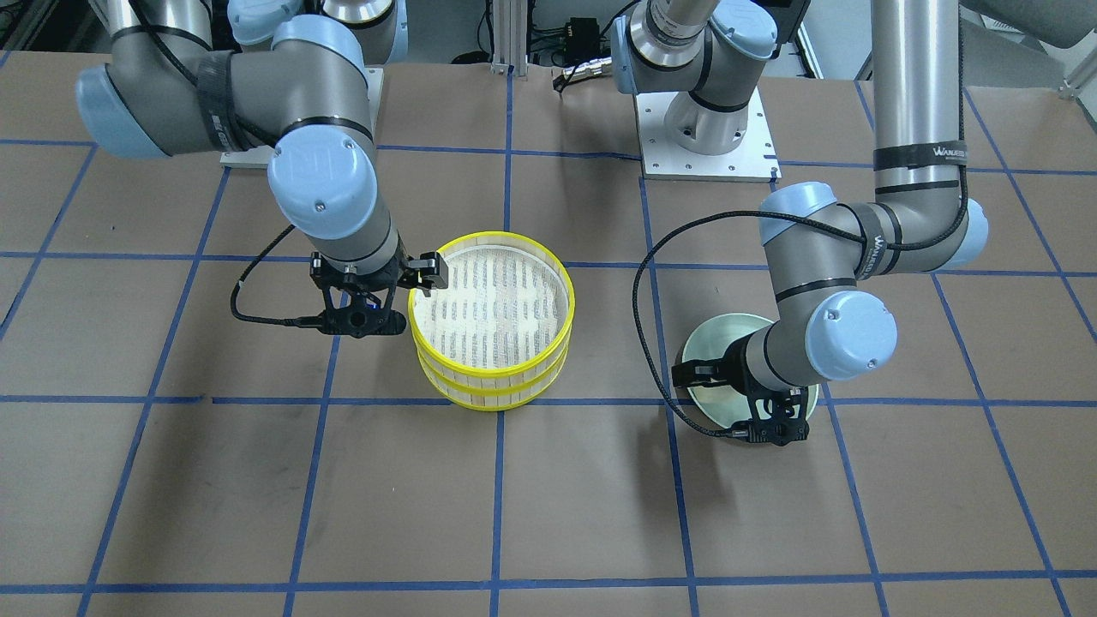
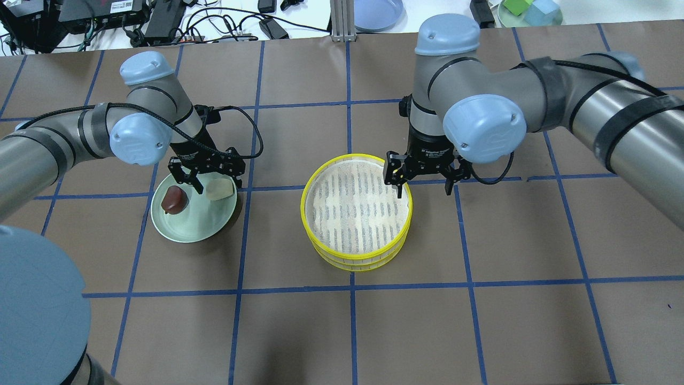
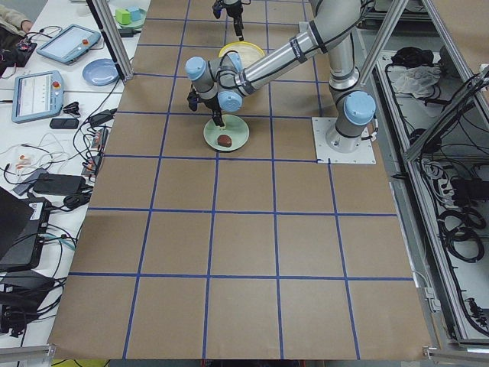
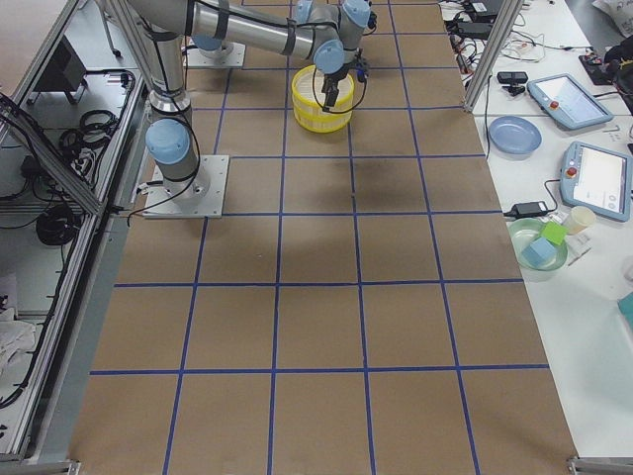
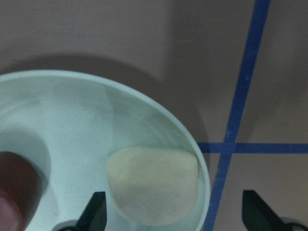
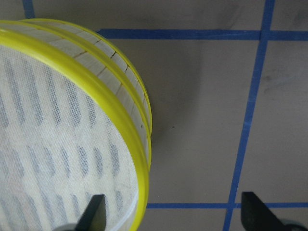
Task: Place buns in different layers of steamer
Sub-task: 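Grasp the white bun with the left gripper while the right grips the top tier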
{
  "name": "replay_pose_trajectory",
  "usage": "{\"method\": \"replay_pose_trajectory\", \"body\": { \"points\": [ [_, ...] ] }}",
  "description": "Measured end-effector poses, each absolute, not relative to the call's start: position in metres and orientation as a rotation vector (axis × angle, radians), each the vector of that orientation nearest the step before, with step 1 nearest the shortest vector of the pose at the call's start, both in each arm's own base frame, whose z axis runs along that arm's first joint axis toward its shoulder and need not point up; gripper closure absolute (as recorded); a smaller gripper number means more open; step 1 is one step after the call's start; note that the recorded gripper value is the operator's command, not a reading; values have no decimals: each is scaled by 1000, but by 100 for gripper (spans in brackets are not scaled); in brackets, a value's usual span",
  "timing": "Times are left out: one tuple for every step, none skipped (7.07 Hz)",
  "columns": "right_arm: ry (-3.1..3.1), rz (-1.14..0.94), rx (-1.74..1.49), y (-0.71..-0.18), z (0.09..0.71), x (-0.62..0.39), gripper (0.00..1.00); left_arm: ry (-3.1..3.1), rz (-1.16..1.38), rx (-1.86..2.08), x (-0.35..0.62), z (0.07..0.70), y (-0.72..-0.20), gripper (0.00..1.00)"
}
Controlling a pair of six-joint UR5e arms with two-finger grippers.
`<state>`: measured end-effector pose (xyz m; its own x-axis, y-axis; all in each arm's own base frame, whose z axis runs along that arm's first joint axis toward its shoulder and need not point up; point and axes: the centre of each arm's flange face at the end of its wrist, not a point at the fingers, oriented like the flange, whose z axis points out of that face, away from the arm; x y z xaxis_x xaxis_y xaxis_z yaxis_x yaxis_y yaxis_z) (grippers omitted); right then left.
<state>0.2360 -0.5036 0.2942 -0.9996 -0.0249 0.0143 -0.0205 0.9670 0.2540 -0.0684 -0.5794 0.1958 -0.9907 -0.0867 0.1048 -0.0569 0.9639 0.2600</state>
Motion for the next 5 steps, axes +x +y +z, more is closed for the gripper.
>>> {"method": "replay_pose_trajectory", "body": {
  "points": [
    [-3096, -408, 45, -506, 284, 240, 23, -2982, -394, 109, -69, 193, -579, 75],
    [-3094, -417, 51, -507, 278, 242, 55, -2980, -387, 99, -69, 193, -580, 85],
    [-3092, -426, 52, -508, 273, 242, 80, -2982, -372, 80, -68, 194, -581, 94],
    [-3091, -430, 54, -509, 271, 242, 88, -2987, -347, 57, -67, 195, -584, 100],
    [-3092, -430, 58, -509, 271, 242, 88, -2993, -322, 45, -66, 198, -587, 100]
  ]
}}
